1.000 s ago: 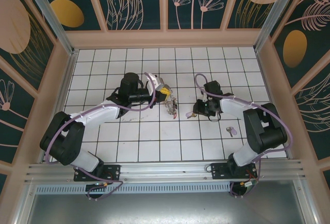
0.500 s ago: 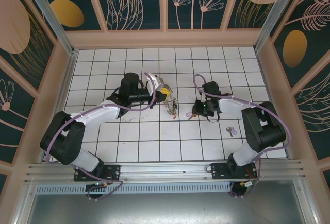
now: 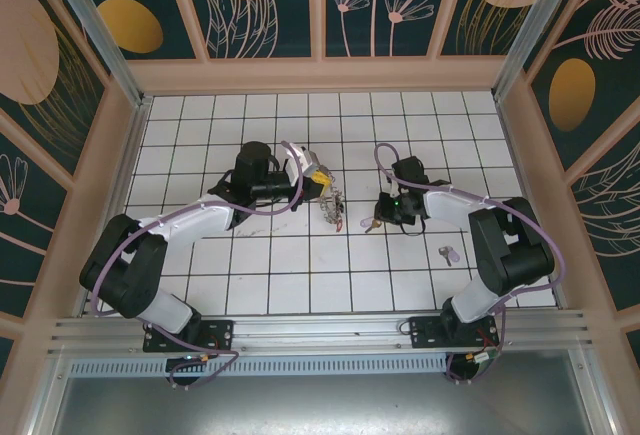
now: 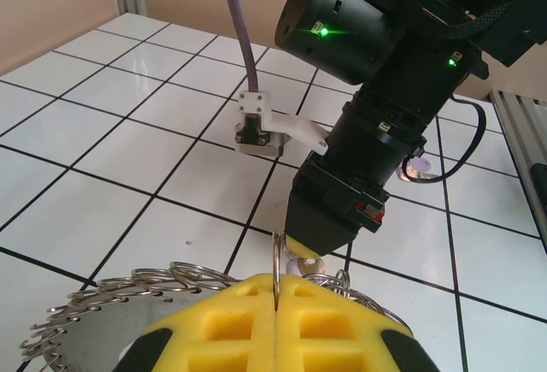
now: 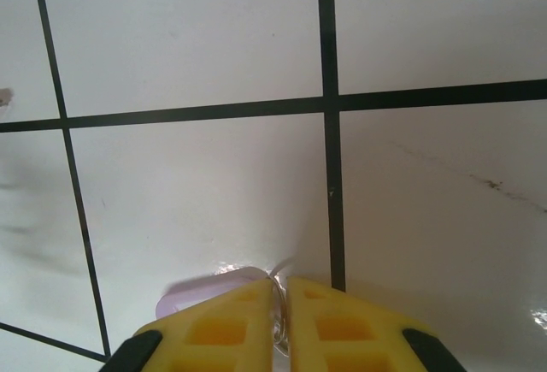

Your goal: Put the keys on the keyring

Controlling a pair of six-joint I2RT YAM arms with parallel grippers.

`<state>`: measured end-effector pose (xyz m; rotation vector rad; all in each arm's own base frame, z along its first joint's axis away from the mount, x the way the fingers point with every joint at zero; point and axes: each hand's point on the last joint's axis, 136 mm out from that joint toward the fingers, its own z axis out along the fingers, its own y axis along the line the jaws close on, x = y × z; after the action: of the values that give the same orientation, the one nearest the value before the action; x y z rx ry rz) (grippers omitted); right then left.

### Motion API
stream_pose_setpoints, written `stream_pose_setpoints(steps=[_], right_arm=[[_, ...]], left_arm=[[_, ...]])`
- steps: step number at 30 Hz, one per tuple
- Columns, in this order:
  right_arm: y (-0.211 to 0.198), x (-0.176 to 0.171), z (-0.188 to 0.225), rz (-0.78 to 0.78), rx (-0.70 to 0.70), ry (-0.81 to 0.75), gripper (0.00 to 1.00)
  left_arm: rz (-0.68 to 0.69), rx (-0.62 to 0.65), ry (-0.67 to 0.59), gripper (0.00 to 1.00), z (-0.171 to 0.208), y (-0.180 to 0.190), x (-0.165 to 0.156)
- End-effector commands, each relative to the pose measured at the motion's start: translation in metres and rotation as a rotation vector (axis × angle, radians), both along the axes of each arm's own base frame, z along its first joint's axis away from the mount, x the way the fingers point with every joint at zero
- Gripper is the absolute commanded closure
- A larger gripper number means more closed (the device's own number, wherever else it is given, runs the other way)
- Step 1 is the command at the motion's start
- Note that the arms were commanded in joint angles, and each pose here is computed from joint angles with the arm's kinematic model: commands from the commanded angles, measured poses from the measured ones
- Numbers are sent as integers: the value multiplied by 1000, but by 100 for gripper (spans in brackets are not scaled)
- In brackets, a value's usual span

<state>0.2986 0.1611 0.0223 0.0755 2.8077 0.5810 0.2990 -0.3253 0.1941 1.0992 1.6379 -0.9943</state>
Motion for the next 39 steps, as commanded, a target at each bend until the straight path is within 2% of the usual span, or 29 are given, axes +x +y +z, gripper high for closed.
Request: stream_pose_setpoints(steps=[1, 4, 39], right_arm=[[6, 9, 5, -4, 7, -18, 89], [7, 10, 7, 2, 16, -23, 92], [7, 11, 0, 2, -5, -9, 87]], left_arm=[[-24, -42, -34, 100, 20, -7, 1], [-26, -41, -35, 100, 19, -8, 0], [-29, -35, -31, 100, 16, -9, -1]])
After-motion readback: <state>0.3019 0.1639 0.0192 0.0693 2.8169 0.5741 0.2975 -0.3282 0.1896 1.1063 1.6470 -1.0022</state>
